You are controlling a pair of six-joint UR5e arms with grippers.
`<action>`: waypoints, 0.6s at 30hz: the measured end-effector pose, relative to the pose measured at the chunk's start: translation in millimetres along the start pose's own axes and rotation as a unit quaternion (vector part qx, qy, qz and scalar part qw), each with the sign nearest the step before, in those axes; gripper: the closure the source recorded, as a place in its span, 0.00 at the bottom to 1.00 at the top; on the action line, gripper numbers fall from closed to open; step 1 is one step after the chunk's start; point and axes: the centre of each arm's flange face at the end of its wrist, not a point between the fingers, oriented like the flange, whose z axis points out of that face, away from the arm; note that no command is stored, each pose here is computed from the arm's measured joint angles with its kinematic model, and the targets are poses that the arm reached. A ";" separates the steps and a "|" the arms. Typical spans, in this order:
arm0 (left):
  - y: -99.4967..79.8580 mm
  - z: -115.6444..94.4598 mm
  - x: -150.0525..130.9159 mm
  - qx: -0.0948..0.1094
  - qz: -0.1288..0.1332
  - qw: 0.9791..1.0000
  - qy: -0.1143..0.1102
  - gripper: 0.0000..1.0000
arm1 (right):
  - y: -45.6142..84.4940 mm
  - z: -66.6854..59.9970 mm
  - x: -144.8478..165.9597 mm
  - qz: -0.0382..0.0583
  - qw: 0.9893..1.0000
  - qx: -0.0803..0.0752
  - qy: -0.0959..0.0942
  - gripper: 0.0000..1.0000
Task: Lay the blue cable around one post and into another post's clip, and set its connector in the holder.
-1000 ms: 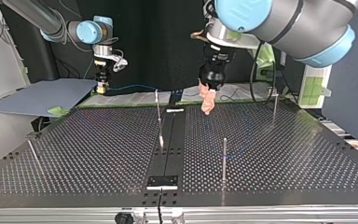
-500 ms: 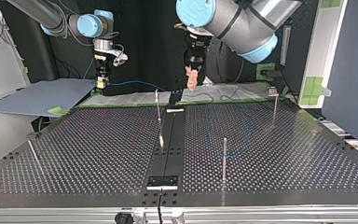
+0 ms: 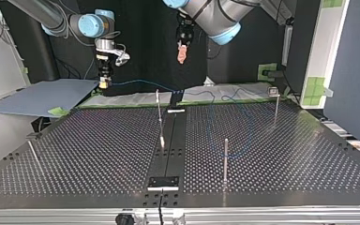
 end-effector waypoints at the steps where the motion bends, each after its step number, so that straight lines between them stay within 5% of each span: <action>1: -0.8 -0.2 8.8 0.002 0.001 1.000 0.004 0.00 | -1.5 -0.5 -0.1 0.000 1.000 0.002 0.000 1.00; 10: 1.5 -5.1 93.0 0.008 0.021 0.999 0.043 0.00 | -20.7 -5.4 7.6 -0.002 1.000 0.031 0.003 1.00; 18: 41.0 13.2 137.9 -0.038 0.042 0.996 0.068 0.00 | -40.2 -12.8 19.8 -0.003 0.999 0.051 0.002 1.00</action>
